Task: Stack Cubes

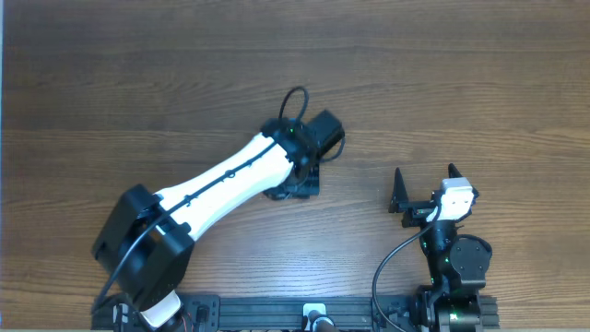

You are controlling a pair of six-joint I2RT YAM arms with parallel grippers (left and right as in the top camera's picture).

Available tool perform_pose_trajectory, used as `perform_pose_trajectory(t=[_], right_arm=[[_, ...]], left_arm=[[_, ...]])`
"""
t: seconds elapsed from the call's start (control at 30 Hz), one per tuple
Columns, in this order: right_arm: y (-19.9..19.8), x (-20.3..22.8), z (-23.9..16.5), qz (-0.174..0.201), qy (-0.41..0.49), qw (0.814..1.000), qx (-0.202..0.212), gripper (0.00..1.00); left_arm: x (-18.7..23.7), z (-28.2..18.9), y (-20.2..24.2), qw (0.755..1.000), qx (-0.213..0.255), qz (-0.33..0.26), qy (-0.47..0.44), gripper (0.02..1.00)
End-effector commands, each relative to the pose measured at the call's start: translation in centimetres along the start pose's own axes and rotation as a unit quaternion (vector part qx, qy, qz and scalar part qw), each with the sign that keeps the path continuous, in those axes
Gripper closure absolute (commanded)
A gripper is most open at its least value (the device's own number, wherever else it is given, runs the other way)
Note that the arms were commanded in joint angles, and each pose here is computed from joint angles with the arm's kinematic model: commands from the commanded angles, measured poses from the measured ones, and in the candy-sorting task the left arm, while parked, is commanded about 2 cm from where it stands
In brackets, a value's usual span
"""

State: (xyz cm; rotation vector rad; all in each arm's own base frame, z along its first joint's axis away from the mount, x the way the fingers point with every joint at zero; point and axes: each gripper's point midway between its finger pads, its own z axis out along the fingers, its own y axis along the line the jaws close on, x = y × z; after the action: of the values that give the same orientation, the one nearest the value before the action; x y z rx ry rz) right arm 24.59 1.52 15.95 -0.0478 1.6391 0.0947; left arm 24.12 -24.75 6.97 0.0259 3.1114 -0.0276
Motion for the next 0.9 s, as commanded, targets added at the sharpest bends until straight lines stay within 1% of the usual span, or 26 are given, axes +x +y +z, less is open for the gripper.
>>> perform_pose_trajectory(t=[0.03, 0.23, 0.47, 0.9], right_arm=[[0.3, 0.1, 0.0, 0.001, 0.000, 1.000, -0.007, 0.009], [0.3, 0.1, 0.0, 0.001, 0.000, 1.000, -0.007, 0.007], [0.3, 0.1, 0.0, 0.001, 0.000, 1.000, -0.007, 0.009], [0.3, 0.1, 0.0, 0.001, 0.000, 1.000, -0.007, 0.009]], left_arm=[[-2.5, -3.2, -0.6, 0.999, 0.026, -0.006, -0.041, 0.978], [-3.9, -3.4, -0.2, 0.998, 0.033, -0.019, -0.051, 0.982], [-4.4, -1.5, 0.4, 0.999, 0.014, -0.018, -0.032, 0.980], [-4.6, -0.1, 0.3, 1.000, 0.004, -0.017, -0.021, 0.980]])
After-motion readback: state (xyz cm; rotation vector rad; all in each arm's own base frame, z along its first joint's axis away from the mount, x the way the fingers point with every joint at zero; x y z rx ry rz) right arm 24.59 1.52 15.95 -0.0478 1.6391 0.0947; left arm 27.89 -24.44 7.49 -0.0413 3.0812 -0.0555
